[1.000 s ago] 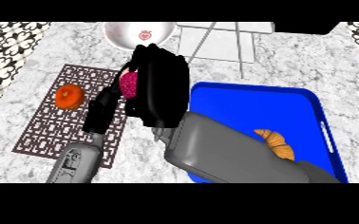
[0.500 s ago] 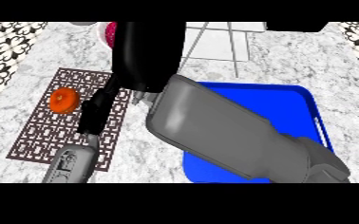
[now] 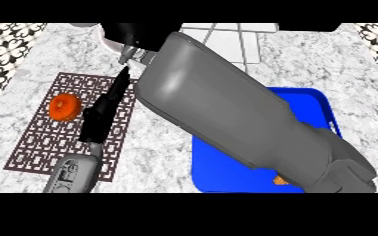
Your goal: Pick the cupcake from the tray and place it in the tiered shelf
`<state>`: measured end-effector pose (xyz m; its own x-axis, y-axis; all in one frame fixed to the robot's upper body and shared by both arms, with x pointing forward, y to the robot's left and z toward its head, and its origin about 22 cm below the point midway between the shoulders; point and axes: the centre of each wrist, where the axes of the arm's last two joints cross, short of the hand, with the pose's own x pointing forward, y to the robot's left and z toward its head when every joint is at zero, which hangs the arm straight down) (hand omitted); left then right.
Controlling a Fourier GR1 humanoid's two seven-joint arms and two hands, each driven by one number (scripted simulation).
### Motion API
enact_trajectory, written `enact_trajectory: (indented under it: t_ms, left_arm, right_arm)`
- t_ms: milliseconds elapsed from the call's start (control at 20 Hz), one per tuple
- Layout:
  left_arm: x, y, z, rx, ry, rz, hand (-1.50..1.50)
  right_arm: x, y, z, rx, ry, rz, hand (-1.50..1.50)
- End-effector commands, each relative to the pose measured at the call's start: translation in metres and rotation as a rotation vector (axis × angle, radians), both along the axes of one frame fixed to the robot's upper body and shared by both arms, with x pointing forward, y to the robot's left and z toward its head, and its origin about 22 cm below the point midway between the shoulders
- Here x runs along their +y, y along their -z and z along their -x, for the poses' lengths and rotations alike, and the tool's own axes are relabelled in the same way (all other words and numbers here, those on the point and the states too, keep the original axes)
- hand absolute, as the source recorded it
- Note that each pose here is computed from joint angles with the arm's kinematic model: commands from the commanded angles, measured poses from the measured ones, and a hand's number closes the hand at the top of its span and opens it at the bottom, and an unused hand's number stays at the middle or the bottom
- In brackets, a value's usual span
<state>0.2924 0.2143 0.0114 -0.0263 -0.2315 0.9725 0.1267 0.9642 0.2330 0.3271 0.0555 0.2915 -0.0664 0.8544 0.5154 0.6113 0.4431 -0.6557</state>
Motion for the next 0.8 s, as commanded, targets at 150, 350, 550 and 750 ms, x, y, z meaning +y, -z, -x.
enact_trajectory:
  t_ms: [150, 350, 550, 750]
  left_arm:
    - [0.012, 0.000, 0.001, -0.001, -0.007, 0.014, 0.00]
    - [0.012, 0.007, 0.017, -0.014, 0.001, -0.002, 0.00]
    - [0.006, 0.002, 0.011, -0.019, -0.013, 0.011, 0.00]
    - [0.004, 0.004, 0.013, -0.017, -0.001, -0.006, 0.00]
  right_arm:
    - [0.010, -0.022, -0.005, 0.040, 0.219, -0.113, 1.50]
    - [-0.003, -0.034, -0.021, 0.038, 0.233, -0.099, 1.50]
    - [-0.007, -0.046, -0.036, 0.004, 0.259, -0.010, 1.50]
    - [-0.006, -0.025, -0.049, -0.022, 0.272, -0.006, 1.50]
